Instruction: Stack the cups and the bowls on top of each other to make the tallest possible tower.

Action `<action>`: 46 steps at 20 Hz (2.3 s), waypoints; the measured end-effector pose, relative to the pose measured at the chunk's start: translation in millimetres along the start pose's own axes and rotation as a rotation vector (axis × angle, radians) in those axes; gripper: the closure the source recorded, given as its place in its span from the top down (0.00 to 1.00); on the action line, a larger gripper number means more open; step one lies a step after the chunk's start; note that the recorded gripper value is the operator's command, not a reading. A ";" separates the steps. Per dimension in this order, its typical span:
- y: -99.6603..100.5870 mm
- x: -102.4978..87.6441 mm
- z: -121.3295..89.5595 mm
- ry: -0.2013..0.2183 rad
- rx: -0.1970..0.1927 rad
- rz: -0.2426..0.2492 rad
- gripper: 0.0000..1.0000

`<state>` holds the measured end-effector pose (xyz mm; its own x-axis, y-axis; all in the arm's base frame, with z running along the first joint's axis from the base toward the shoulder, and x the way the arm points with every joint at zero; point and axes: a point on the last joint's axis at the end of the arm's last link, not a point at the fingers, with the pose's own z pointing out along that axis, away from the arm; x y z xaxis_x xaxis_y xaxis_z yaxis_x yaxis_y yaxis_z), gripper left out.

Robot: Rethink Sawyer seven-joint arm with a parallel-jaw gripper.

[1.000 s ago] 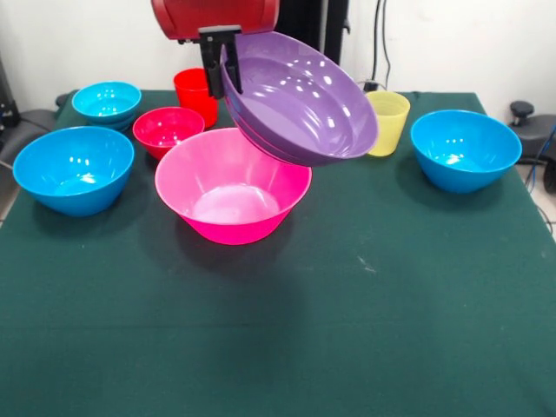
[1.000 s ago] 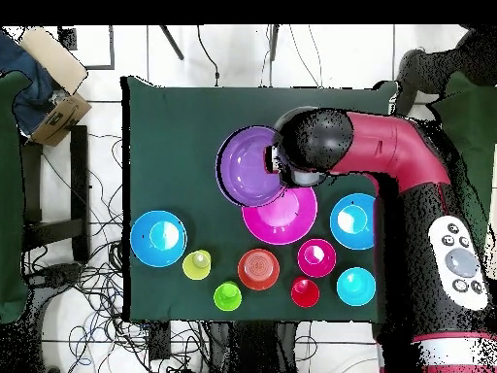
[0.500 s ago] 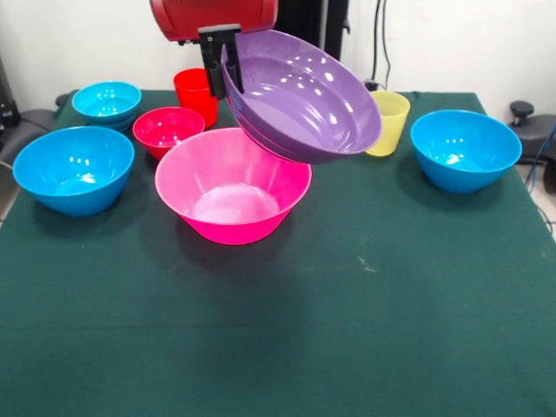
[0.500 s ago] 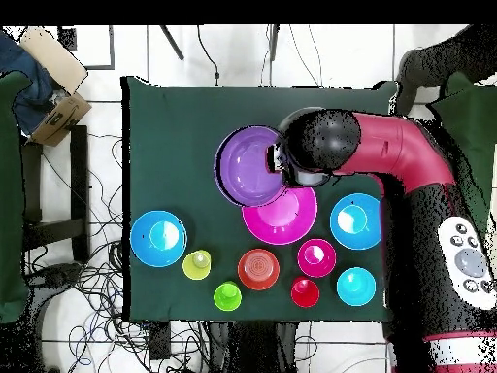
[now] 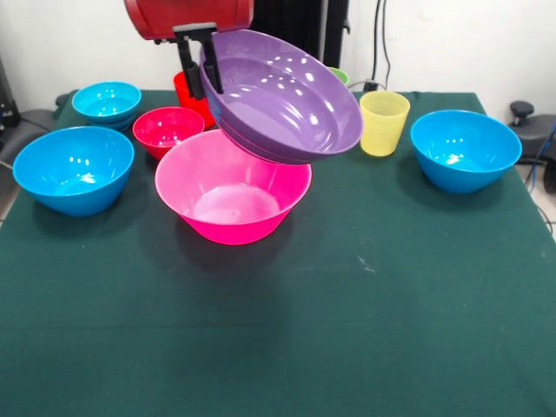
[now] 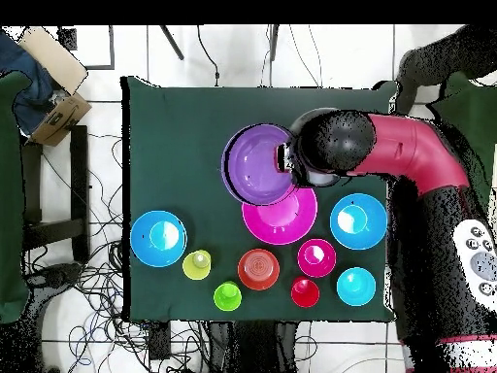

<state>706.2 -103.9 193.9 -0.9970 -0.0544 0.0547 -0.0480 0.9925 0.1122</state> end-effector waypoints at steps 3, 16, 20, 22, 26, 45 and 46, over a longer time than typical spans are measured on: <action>-4.3 -0.2 -1.0 -0.006 0.002 -0.003 0.00; -23.7 2.5 3.2 -0.016 0.011 -0.014 0.00; -24.1 3.2 11.0 -0.011 0.008 -0.026 0.00; -23.6 4.6 15.2 -0.006 0.013 -0.035 0.00; -22.9 8.2 24.6 0.007 0.023 -0.052 0.00; -18.3 23.6 50.0 0.045 -0.003 -0.080 0.00; -19.0 24.4 50.1 0.045 -0.005 -0.079 0.00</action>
<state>679.7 -118.7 143.4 -0.9863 -0.1379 0.0903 -0.1263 0.9843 0.1232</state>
